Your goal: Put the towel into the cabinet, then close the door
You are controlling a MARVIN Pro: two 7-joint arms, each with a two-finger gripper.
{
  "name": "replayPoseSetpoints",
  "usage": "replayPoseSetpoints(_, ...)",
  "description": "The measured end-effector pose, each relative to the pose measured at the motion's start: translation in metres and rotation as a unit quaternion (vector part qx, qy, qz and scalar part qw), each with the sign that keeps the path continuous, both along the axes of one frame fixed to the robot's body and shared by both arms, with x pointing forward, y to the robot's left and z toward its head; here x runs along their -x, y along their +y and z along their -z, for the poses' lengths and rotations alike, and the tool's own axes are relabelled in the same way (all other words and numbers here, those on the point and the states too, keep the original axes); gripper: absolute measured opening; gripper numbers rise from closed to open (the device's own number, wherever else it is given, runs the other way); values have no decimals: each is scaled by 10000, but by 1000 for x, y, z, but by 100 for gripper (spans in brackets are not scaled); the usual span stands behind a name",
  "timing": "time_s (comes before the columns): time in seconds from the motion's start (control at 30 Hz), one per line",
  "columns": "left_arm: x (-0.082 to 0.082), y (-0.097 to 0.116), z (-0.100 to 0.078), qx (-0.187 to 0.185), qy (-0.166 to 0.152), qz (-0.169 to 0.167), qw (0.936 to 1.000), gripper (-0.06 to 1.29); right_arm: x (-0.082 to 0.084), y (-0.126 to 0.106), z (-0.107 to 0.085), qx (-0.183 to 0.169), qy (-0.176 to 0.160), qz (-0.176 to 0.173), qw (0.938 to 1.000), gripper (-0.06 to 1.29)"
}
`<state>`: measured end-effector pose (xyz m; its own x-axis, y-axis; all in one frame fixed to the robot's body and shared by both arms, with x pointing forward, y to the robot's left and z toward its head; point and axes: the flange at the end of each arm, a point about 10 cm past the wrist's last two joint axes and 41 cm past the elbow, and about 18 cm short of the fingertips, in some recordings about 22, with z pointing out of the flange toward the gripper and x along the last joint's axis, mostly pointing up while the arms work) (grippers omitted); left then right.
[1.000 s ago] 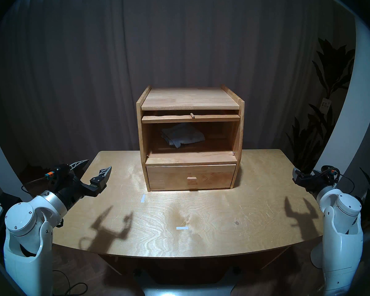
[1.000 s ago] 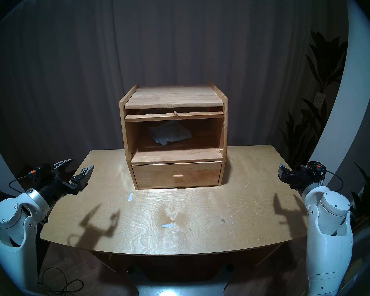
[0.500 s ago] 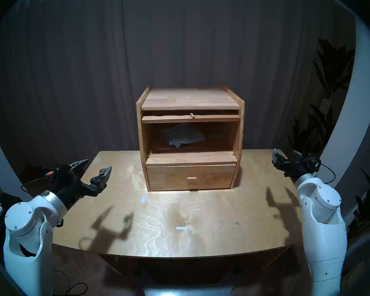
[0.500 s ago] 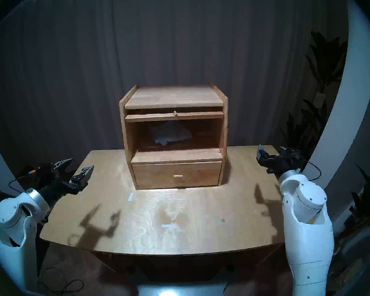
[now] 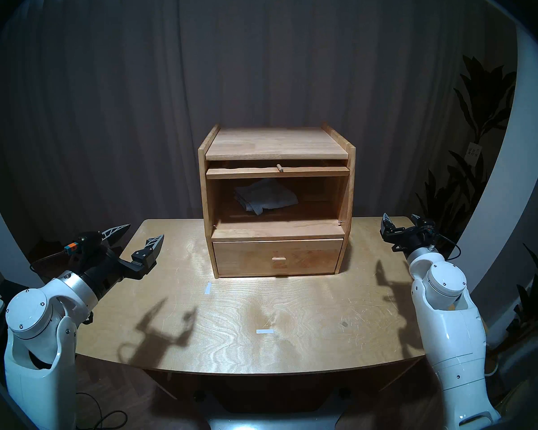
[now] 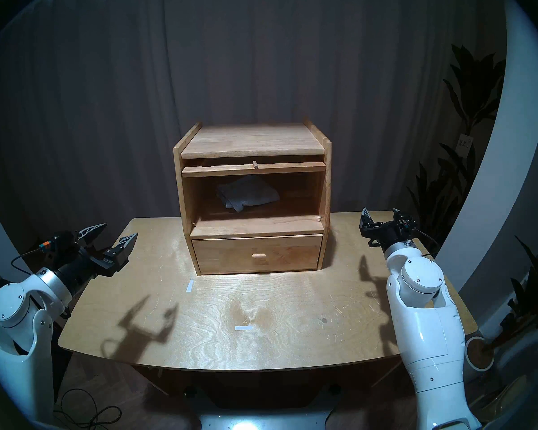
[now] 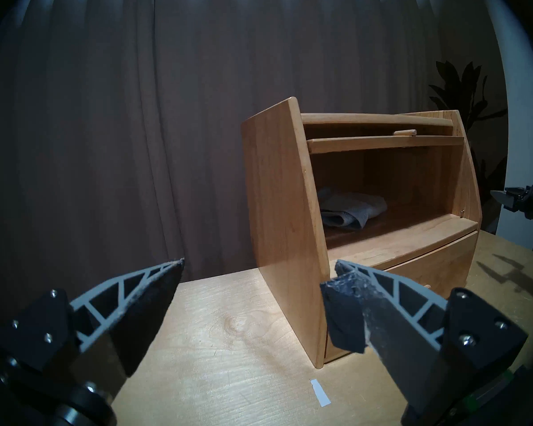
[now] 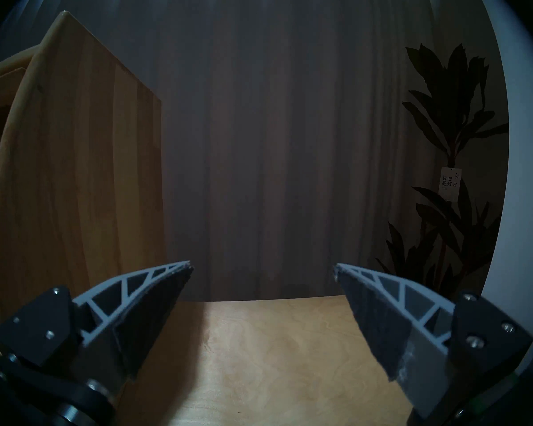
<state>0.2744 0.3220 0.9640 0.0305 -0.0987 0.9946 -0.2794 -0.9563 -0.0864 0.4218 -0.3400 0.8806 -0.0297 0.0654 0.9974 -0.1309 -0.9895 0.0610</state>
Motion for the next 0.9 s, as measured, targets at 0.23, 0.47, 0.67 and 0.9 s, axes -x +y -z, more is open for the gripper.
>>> replayPoseSetpoints(0.23,-9,-19,-25,-535,-525,270,9968,124,-19,-1,1,148,-112,99,9998,125)
replayPoseSetpoints(0.47,-12,-38,-48,-1572,-1184,546,9789,124,-36,-2,-2,251,-220,177,9993,125)
replayPoseSetpoints(0.67,-13,-49,-54,-2269,-1490,822,9589,124,-43,-2,-5,306,-287,212,9989,125)
replayPoseSetpoints(0.9,-15,-61,-54,-3206,-1831,1207,9215,124,-50,-1,-9,390,-369,251,9982,125)
